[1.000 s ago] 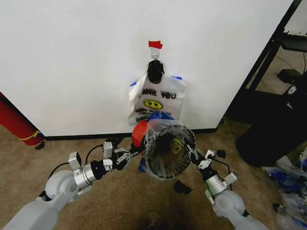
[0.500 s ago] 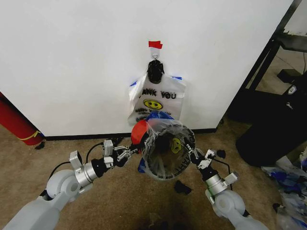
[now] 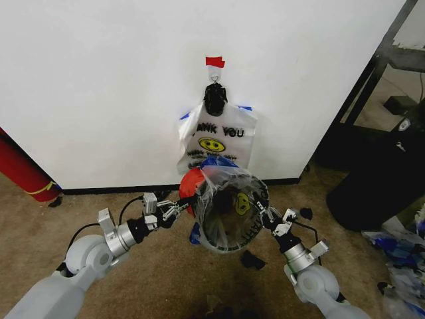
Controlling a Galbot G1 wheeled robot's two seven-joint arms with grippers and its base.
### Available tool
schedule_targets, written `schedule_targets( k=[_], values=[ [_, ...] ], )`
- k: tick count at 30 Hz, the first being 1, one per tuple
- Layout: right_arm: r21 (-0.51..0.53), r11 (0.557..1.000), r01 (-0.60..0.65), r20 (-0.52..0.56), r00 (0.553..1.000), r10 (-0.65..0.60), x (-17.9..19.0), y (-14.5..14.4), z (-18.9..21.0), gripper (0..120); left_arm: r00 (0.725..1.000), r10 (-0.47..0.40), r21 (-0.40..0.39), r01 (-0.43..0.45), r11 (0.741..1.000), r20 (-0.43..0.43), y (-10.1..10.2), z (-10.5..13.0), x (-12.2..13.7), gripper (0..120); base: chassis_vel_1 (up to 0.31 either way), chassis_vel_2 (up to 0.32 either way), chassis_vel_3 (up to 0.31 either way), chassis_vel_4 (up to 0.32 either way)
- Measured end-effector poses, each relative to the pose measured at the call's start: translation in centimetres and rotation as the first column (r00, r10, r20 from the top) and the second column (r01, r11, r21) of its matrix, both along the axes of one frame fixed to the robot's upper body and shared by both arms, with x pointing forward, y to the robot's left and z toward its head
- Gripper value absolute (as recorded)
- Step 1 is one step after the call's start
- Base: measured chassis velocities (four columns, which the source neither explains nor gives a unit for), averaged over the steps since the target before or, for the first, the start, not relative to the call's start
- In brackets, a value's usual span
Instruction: Pick up the garbage bag from the wall and place it over the trash bin.
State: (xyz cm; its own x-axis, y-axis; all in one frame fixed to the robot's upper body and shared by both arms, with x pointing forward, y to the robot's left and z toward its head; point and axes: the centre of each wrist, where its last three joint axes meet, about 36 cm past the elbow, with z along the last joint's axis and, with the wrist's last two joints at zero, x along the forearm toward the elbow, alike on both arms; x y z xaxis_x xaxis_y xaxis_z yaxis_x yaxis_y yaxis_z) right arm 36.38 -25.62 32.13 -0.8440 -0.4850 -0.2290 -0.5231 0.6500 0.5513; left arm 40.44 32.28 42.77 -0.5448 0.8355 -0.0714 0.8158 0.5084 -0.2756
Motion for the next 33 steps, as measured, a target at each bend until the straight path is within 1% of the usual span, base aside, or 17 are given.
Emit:
schedule_targets(
  k=[7, 8, 10, 12, 14, 15, 16, 20, 21, 23, 24, 25, 26, 27, 28, 30, 33],
  values=[
    [0.002, 1.0, -0.001, 0.002, 1.0, 0.001, 0.0, 0.0, 0.0, 0, 1.0, 0.013, 0.019, -0.013, 1.0, 0.008, 0.4, -0.5, 0.1, 3, 0.0, 0.0, 0.0, 0.0],
    [0.003, 1.0, -0.001, 0.002, 1.0, 0.001, 0.0, 0.1, 0.0, 0, 1.0, 0.014, 0.02, -0.014, 1.0, 0.014, 0.5, -0.7, 0.1, 10, 0.0, 0.0, 0.0, 0.0],
    [0.004, 1.0, -0.001, 0.002, 1.0, 0.001, 0.0, 0.1, 0.0, 0, 1.0, 0.01, 0.019, -0.011, 1.0, 0.018, 0.6, -0.7, 0.1, 15, 0.0, 0.0, 0.0, 0.0],
    [0.005, 1.0, 0.002, 0.0, 1.0, -0.002, 0.0, 0.1, 0.0, 0, 1.0, 0.005, 0.014, -0.005, 1.0, 0.03, 0.6, -0.7, 0.1, 25, 0.0, 0.0, 0.0, 0.0],
    [0.006, 1.0, 0.003, -0.001, 1.0, -0.003, 0.0, 0.2, 0.0, 0, 1.0, 0.005, 0.013, -0.005, 1.0, 0.031, 0.6, -0.7, 0.1, 25, 0.0, 0.0, 0.0, 0.0],
    [0.007, 1.0, 0.008, -0.005, 1.0, -0.008, 0.0, 0.2, 0.0, 0, 0.999, 0.003, 0.009, -0.004, 1.0, 0.038, 0.6, -0.7, 0.1, 36, 0.0, 0.0, 0.0, 0.0],
    [0.006, 1.0, 0.012, -0.01, 1.0, -0.012, 0.0, 0.3, -0.1, 0, 0.999, 0.005, 0.006, -0.005, 1.0, 0.042, 0.6, -0.7, 0.1, 38, 0.0, 0.0, 0.0, 0.0],
    [-0.005, 0.999, 0.05, -0.045, 0.998, -0.05, -0.3, 0.7, 0.1, 0, 0.997, 0.042, -0.006, -0.042, 0.999, 0.071, 1.1, -0.6, 0.4, 55, 0.0, 0.0, 0.0, 0.0],
    [-0.005, 0.999, 0.05, -0.045, 0.998, -0.05, -0.3, 0.7, 0.1, 0, 0.997, 0.042, -0.006, -0.042, 0.999, 0.071, 1.1, -0.6, 0.4, 55, 0.0, 0.0, 0.0, 0.0],
    [-0.013, 0.997, 0.074, -0.076, 0.994, -0.074, -0.6, 1.1, 0.4, 0, 0.994, 0.09, -0.016, -0.089, 0.996, 0.068, 1.5, -0.9, 0.4, 64, 0.0, 0.0, 0.0, 0.0],
    [-0.014, 0.997, 0.079, -0.083, 0.993, -0.08, -0.7, 1.2, 0.5, 0, 0.993, 0.102, -0.016, -0.101, 0.995, 0.066, 1.5, -1.0, 0.4, 65, 0.0, 0.0, 0.0, 0.0],
    [-0.017, 0.996, 0.091, -0.102, 0.99, -0.093, -0.8, 1.4, 0.8, 0, 0.986, 0.155, 0.002, -0.155, 0.988, 0.063, 1.6, -1.4, 0.2, 72, 0.0, 0.0, 0.0, 0.0],
    [-0.019, 0.995, 0.093, -0.106, 0.99, -0.095, -0.8, 1.5, 0.9, 0, 0.982, 0.176, 0.013, -0.177, 0.984, 0.062, 1.5, -1.5, 0.2, 74, 0.0, 0.0, 0.0, 0.0],
    [-0.031, 0.995, 0.095, -0.109, 0.989, -0.097, -0.9, 1.6, 1.0, 0, 0.966, 0.251, 0.026, -0.253, 0.967, 0.06, 1.2, -1.6, -0.1, 81, 0.0, 0.0, 0.0, 0.0],
    [-0.031, 0.995, 0.095, -0.109, 0.989, -0.097, -0.9, 1.6, 1.0, 0, 0.966, 0.251, 0.026, -0.253, 0.967, 0.06, 1.2, -1.6, -0.1, 81, 0.0, 0.0, 0.0, 0.0],
    [-0.056, 0.996, 0.07, -0.082, 0.994, -0.075, -0.9, 1.4, 0.8, 0, 0.96, 0.265, -0.008, -0.265, 0.964, 0.085, 0.5, -0.2, -0.3, 88, 0.0, 0.0, 0.0, 0.0],
    [-0.113, 0.994, 0.009, -0.019, 1.0, -0.011, -0.9, 0.3, -0.2, 0, 0.965, 0.204, -0.023, -0.203, 0.979, 0.168, -0.5, 2.8, -0.5, 98, 0.0, 0.0, 0.0, 0.0]
  ],
)
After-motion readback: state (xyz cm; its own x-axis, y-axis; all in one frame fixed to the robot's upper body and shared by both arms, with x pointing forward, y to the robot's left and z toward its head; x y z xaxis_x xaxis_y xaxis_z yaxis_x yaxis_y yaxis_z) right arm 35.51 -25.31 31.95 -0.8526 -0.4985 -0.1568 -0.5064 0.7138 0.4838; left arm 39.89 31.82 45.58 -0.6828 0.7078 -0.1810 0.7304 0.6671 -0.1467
